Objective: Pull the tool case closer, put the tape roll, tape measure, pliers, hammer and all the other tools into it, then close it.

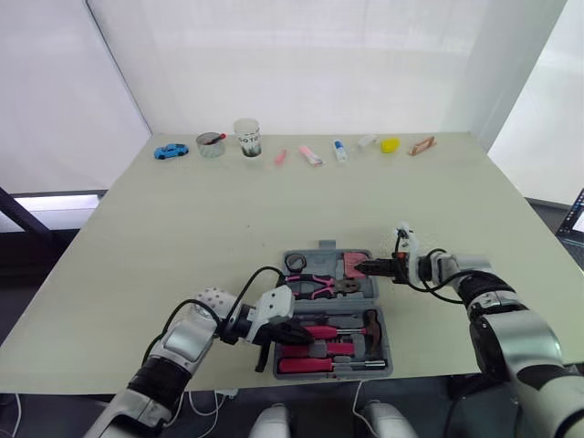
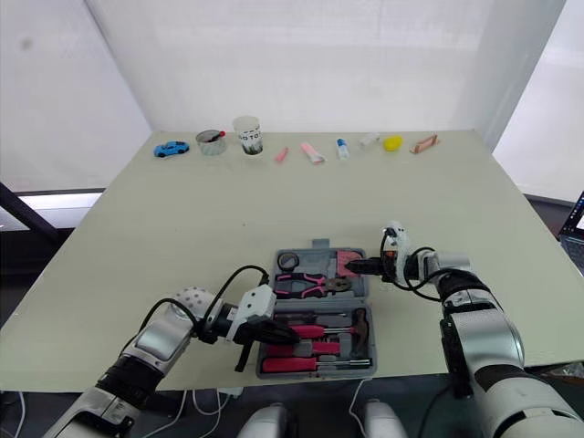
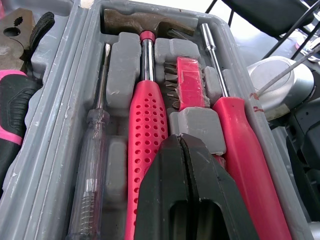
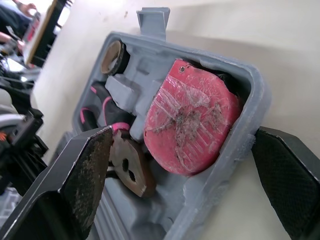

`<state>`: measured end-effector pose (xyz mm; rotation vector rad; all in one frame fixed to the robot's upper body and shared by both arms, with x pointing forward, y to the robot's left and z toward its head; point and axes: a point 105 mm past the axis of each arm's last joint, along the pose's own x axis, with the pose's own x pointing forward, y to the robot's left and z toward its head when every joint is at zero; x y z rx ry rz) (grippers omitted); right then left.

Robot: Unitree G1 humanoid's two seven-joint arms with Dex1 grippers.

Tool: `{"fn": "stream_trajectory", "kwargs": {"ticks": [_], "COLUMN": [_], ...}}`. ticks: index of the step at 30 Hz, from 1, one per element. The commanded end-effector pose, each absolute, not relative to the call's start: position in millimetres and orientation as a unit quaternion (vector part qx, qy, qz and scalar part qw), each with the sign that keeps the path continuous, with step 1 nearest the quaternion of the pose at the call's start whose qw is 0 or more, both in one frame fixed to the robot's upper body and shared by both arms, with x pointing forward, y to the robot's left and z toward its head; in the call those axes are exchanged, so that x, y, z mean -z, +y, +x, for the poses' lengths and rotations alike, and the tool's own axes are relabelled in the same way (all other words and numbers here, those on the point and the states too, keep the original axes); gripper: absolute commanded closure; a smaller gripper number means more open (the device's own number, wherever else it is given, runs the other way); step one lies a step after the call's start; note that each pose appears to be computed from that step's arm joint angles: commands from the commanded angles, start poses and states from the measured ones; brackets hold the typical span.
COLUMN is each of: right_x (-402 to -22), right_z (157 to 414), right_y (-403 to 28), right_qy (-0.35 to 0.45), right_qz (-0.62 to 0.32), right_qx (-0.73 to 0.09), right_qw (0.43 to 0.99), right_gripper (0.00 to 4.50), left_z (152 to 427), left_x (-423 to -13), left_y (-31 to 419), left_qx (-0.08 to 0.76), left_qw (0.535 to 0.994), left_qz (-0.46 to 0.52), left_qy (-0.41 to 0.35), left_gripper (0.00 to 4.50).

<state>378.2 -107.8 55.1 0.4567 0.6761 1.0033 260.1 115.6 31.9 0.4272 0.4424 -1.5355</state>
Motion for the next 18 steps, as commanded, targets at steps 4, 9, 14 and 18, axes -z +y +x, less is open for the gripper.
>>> {"fn": "stream_trajectory", "kwargs": {"ticks": [4,9,14,18], "right_x": [-81,-90,-103,-109], "right_z": [378,380,378,371], "right_y": [-85,-81,-84,-89], "right_qy": [0.247,0.228,0.212,0.212], "right_qz": [0.27,0.272,0.274,0.267], "right_qx": [-0.53,-0.544,-0.57,-0.598], "right_qw": [0.765,0.76,0.745,0.725], "right_gripper": [0.11,0.11,0.11,0.11], "left_z": [247,247,247,243], "left_x": [-5,-5,-13,-30], "left_y": [127,126,121,118], "left_qx": [0.677,0.677,0.684,0.691], "left_qw": [0.662,0.665,0.673,0.68], "left_qz": [0.192,0.188,0.174,0.148], "left_qy": [0.257,0.254,0.222,0.197], "left_gripper": [4.5,4.5,4.5,4.5]}}
